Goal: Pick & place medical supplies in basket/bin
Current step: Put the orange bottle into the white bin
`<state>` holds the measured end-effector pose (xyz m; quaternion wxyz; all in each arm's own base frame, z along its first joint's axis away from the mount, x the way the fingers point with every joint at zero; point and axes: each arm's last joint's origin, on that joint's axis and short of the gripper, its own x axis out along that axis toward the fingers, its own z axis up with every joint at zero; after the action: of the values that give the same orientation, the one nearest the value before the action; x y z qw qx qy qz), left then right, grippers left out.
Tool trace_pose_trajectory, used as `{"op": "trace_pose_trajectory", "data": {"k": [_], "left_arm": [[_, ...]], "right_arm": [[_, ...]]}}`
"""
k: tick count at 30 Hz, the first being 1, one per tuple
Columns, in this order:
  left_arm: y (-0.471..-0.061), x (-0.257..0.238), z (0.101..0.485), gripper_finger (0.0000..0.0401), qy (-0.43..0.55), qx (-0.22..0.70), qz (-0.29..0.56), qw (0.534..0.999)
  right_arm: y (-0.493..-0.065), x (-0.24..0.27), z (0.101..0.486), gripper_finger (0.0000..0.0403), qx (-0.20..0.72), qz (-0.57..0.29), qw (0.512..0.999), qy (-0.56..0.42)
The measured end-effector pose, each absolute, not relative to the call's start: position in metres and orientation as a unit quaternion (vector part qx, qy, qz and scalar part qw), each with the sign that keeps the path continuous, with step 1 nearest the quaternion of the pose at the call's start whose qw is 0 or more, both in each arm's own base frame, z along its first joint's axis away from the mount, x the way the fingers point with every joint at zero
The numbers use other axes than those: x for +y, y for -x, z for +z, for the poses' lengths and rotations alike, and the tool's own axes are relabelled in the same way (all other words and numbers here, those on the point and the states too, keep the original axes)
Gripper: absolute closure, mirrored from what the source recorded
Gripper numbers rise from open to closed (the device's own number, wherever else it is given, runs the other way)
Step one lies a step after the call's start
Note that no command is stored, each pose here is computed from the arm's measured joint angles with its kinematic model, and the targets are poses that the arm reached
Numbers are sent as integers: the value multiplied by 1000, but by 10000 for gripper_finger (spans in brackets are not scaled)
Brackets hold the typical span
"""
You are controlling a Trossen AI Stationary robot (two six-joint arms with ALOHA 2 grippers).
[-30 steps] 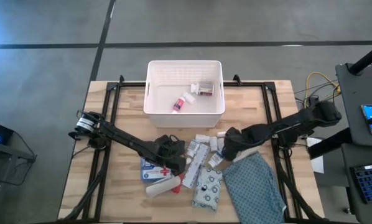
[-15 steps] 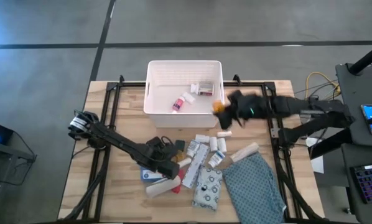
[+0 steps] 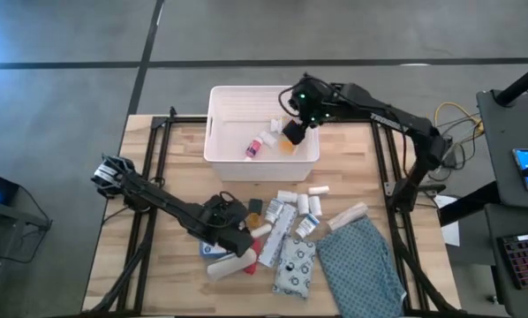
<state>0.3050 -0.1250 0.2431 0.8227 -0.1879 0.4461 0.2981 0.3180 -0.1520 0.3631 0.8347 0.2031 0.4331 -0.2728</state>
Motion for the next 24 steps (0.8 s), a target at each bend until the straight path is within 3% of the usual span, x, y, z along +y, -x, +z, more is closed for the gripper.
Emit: {"op": "trace_pose_trajectory", "data": {"k": [6,13,18,24], "left_arm": [[-309,-111,233,132,130,463,276,832],[-322,-106,216,132,26,449,172,876],[-317,-106,203,132,-25,480,117,869],[-319,-101,196,132,-30,469,105,876]], "right_arm": [[-317,-119,400,74,367,-288,882,-61],[-268,-63,439,55,315,-251,914,-42],[-225,-22,437,49,327,-283,901,-17],[-190,7,414,49,305,-323,893,-71]]}}
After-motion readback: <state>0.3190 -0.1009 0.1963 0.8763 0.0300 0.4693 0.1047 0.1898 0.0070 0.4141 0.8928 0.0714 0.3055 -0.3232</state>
